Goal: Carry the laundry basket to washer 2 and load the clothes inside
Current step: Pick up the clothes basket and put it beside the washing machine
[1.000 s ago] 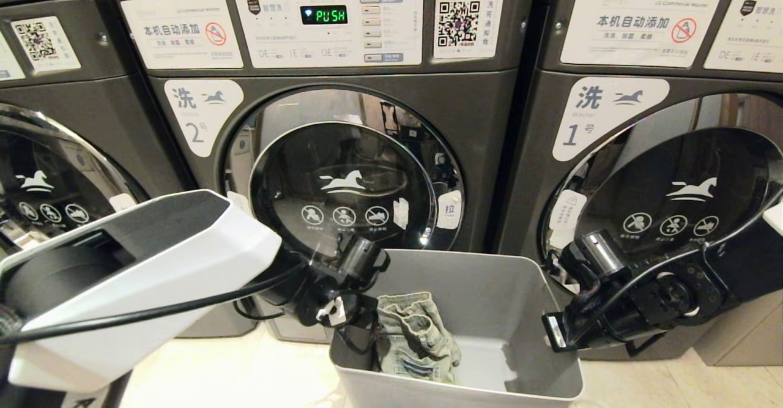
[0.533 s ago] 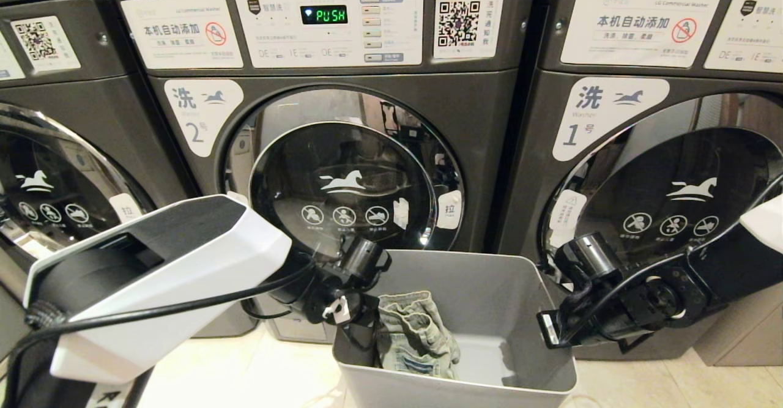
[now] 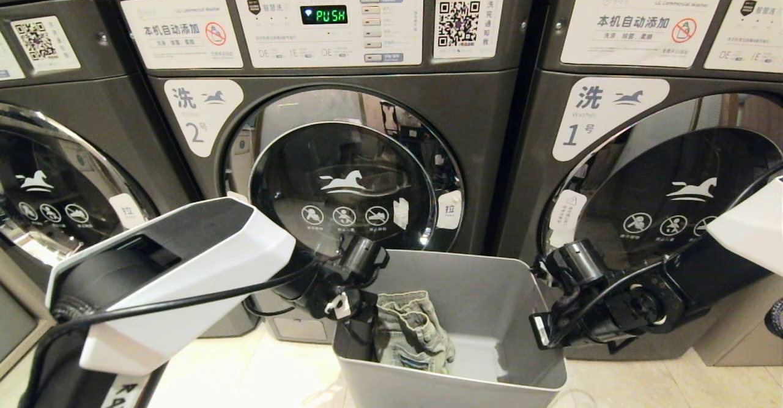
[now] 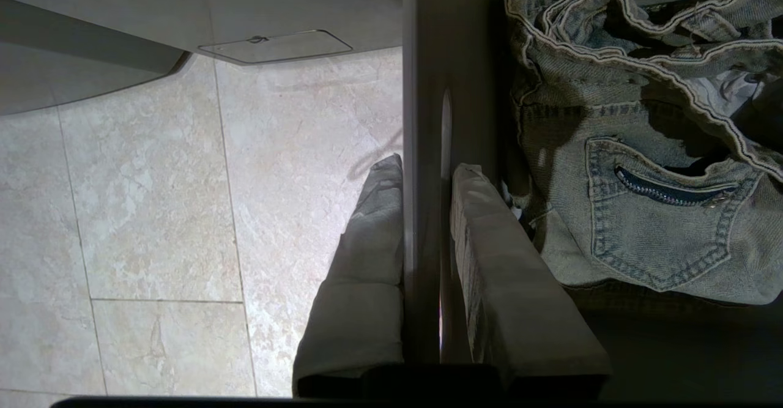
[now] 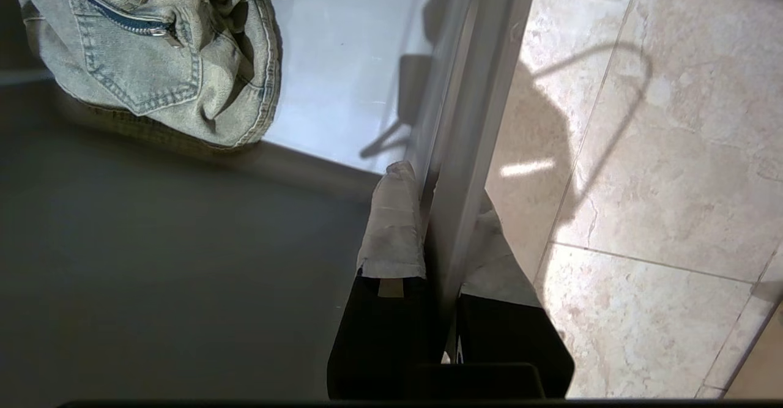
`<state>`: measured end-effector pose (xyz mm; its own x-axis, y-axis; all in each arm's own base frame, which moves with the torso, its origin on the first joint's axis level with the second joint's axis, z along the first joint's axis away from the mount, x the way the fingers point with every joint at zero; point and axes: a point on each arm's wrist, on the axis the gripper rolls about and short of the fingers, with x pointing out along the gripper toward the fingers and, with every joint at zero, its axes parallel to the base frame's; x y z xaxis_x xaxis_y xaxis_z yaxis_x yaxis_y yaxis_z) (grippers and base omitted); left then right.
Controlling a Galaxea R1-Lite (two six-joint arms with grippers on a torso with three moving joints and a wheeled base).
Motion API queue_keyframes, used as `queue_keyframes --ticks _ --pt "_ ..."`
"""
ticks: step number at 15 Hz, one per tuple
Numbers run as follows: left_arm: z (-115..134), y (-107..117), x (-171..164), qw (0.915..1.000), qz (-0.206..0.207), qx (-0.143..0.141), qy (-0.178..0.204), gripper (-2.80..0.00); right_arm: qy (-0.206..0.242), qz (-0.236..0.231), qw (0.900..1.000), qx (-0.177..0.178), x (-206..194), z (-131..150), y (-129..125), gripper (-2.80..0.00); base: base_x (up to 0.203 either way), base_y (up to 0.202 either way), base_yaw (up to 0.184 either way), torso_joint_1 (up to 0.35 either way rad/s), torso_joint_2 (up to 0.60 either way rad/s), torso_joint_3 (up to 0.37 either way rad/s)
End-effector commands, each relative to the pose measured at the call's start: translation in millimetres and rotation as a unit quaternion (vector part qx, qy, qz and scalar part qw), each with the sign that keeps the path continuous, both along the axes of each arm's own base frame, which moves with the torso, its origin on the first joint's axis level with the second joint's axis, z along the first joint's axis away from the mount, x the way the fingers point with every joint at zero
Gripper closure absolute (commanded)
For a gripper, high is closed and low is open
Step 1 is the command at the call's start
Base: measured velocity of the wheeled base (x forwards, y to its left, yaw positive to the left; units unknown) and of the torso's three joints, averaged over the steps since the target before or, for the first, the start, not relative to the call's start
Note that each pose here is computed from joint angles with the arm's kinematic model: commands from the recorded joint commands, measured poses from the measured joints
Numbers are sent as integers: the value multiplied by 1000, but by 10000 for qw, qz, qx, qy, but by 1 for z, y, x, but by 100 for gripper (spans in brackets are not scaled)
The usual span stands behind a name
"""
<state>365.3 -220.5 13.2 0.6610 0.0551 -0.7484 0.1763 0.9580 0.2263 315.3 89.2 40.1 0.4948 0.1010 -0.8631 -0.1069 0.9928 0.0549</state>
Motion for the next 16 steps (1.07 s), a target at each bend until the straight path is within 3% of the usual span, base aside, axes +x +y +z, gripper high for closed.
queue_keyframes --ticks 1,12,16 --pt "-6 1 2 10000 42 30 44 0 82 -2 10000 -24 1 -6 1 0 0 0 0 7 2 -27" --pt "-15 -4 11 10000 54 7 13 0 21 6 10000 -13 10 -11 3 0 0 0 0 3 2 -182" --pt "-21 -6 17 9997 106 -125 -197 0 -19 3 10000 -18 12 -16 4 0 0 0 0 3 2 -200"
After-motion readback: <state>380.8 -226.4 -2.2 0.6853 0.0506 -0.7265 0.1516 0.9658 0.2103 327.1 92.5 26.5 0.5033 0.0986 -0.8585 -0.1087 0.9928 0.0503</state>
